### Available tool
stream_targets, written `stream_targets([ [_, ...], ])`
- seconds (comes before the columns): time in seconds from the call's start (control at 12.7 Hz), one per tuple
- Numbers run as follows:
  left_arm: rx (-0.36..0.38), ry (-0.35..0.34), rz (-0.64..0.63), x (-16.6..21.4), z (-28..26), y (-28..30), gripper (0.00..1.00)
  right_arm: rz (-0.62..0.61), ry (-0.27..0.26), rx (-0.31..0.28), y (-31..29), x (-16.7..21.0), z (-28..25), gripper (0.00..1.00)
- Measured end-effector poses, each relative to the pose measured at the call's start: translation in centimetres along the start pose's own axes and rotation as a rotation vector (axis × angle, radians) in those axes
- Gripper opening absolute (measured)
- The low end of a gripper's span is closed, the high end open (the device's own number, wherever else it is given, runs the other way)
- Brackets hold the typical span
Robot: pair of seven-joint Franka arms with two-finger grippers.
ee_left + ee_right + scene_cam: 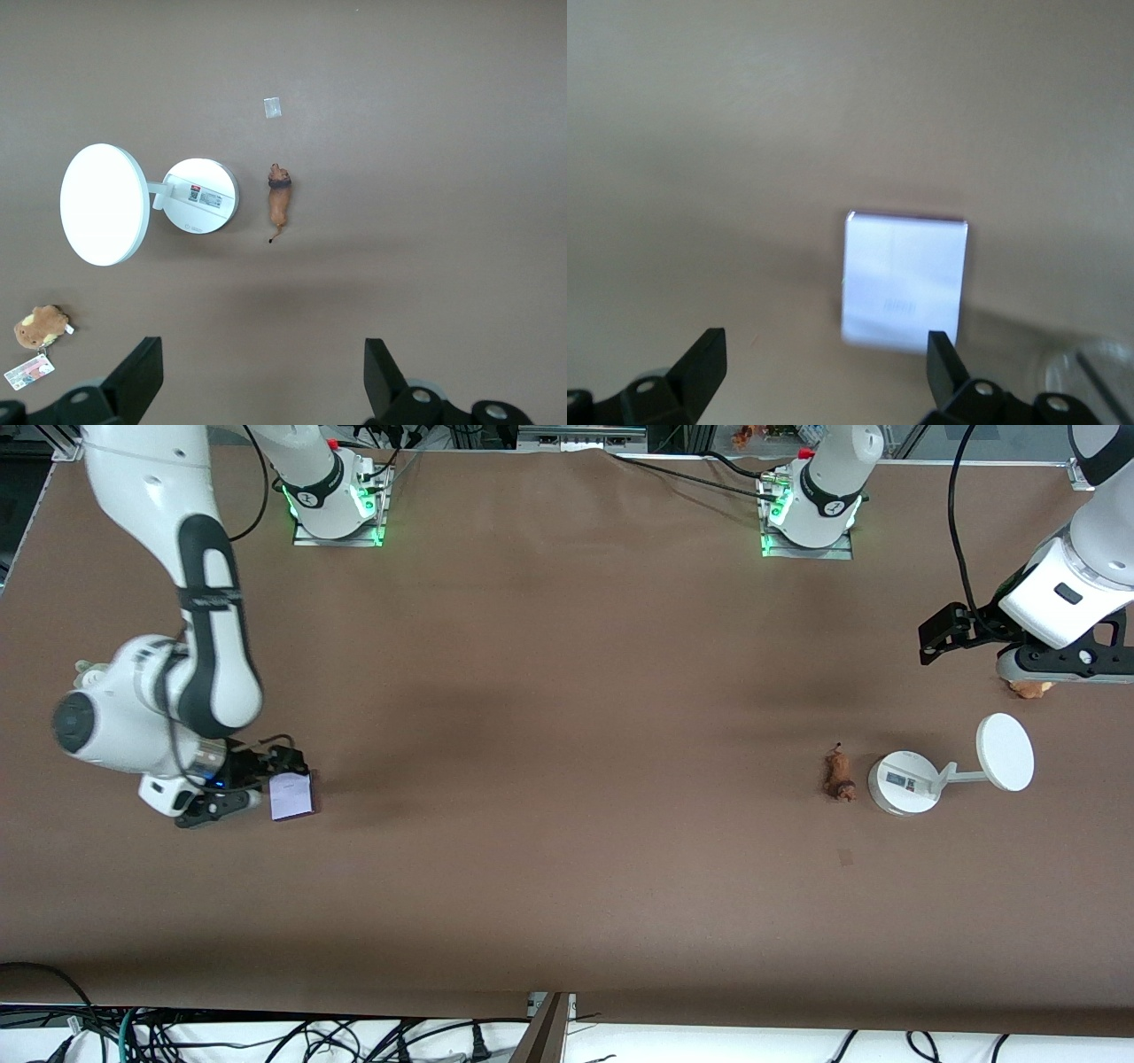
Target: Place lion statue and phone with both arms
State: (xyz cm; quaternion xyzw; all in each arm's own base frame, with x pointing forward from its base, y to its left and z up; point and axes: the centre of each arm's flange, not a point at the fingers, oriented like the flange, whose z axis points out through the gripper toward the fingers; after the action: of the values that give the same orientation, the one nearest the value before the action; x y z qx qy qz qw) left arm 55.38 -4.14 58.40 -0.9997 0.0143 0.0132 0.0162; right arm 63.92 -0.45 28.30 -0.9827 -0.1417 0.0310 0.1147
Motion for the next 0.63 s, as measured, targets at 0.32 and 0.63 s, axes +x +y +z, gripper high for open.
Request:
stream_targets([
  [0.32,0.0,0.0,0.0,0.0,0.0,0.0,1.0,0.019,-0.128,0.062,-2.4,-0.2,-11.6,1.0],
  [0.63,0.0,0.0,0.0,0.0,0.0,0.0,1.0,0.069,-0.223,0.041,-7.3,-0.2,-20.3,1.0],
])
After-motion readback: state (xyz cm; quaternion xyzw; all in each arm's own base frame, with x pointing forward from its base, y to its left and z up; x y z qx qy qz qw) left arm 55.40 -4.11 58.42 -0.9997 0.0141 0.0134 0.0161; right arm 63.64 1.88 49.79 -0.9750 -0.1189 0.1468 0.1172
